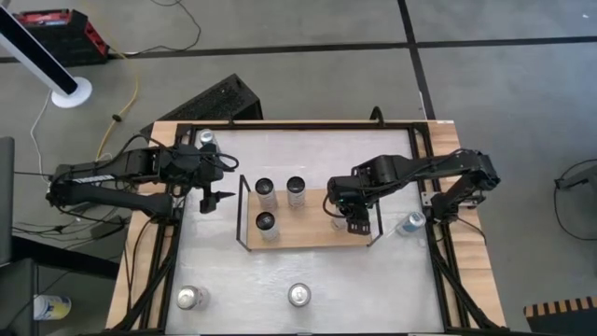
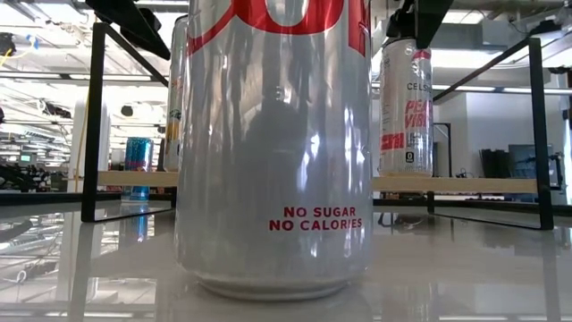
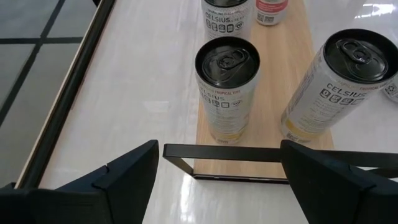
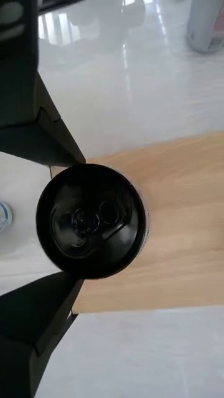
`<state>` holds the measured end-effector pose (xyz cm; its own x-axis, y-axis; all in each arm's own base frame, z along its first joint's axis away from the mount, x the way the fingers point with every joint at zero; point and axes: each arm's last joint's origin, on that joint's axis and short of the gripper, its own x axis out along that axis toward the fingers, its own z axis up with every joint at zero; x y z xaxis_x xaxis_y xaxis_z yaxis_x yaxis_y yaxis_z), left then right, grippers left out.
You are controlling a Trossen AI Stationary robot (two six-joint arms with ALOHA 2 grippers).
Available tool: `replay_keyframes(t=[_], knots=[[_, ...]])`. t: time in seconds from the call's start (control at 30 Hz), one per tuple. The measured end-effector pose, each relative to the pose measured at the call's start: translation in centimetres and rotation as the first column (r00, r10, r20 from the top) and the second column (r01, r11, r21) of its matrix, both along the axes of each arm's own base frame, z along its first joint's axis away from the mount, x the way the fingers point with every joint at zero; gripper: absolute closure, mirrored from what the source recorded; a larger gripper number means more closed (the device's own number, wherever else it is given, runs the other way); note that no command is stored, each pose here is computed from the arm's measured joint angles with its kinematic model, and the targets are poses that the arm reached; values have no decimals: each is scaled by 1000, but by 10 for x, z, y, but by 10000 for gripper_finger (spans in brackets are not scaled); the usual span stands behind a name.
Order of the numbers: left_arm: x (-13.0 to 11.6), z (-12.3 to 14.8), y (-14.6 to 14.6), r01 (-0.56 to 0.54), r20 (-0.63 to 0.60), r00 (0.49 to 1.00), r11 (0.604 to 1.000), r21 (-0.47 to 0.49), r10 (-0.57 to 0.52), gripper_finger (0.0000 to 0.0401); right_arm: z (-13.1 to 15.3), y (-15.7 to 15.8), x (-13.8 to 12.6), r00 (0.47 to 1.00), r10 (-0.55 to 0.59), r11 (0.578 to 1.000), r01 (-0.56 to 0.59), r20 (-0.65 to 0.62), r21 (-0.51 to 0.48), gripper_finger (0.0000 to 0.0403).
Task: Place canned beverage on shelf
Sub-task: Put the white-pink soda can on the shelf aligned with the other white-pink soda can
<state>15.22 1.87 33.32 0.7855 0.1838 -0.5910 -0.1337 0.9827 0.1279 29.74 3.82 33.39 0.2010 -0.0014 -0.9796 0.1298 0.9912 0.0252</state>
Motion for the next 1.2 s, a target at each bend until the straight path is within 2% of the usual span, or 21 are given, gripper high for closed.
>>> replay_keyframes(t=[0.27,0.6,0.8,1.0,1.2], knots=[[0,0,0,0,0,1000,1000,0,0,83,0,0,0,1000,1,1000,-1,-3,4,44],[0,0,0,-1,0,1000,1000,0,1,83,-1,2,-7,998,-17,1000,17,-67,0,46],[0,0,0,-14,-2,1000,1000,10,14,83,-1,14,-11,996,-16,1000,15,-86,-8,48],[-3,-3,1,-33,-51,998,999,38,35,83,-1,28,-18,995,-34,993,24,-93,-111,56],[-10,0,2,-56,-29,998,994,89,59,83,0,47,-24,998,8,976,-23,-69,-215,93]])
